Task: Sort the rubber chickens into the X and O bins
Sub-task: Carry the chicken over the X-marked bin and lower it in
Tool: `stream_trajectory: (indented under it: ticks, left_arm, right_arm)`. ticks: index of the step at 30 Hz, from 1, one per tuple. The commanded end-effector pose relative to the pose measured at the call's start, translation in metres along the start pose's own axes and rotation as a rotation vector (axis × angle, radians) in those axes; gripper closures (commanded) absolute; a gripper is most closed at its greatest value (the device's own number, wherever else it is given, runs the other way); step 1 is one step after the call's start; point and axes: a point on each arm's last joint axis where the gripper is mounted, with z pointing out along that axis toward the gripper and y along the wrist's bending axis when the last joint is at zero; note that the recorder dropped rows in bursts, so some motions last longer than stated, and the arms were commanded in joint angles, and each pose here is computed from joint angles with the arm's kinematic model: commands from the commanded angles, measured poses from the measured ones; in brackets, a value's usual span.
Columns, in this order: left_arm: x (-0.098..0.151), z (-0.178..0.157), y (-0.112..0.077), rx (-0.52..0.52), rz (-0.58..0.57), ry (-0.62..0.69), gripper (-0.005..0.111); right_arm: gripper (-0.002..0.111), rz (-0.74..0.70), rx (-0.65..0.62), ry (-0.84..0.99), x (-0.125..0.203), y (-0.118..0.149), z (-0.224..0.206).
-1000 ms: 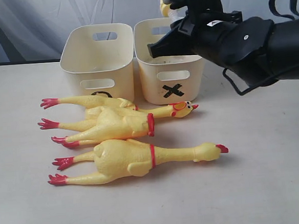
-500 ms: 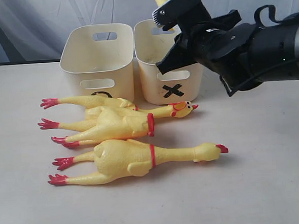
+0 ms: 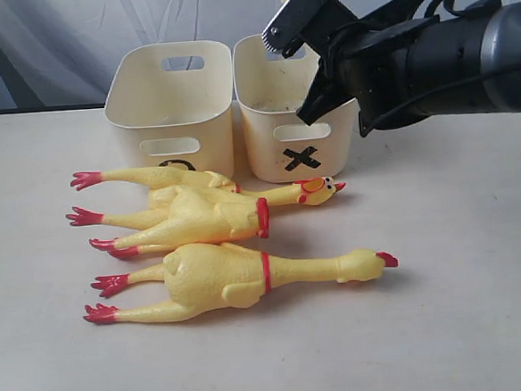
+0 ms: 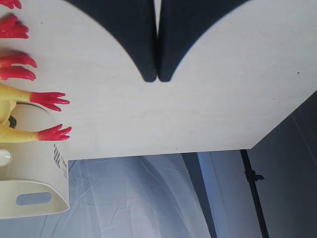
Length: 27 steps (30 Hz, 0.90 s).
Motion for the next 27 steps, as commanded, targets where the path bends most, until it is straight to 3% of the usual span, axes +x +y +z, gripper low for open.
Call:
stream_trajectory:
  ticks: [1, 6, 27]
  left_arm:
    - [-0.001, 0.000, 0.000, 0.000, -0.006, -0.015, 0.107]
    - [-0.001, 0.000, 0.000, 0.000, -0.006, -0.015, 0.107]
    - [-0.001, 0.000, 0.000, 0.000, -0.006, -0.015, 0.107]
  right_arm:
    - [0.109, 0.031, -0.094, -0.022, -0.002, 0.010, 0.004]
    - [0.109, 0.155, -0.146, 0.001, -0.008, 0.016, 0.010]
    - [0.109, 0.155, -0.116, 0.003, -0.010, 0.014, 0.014]
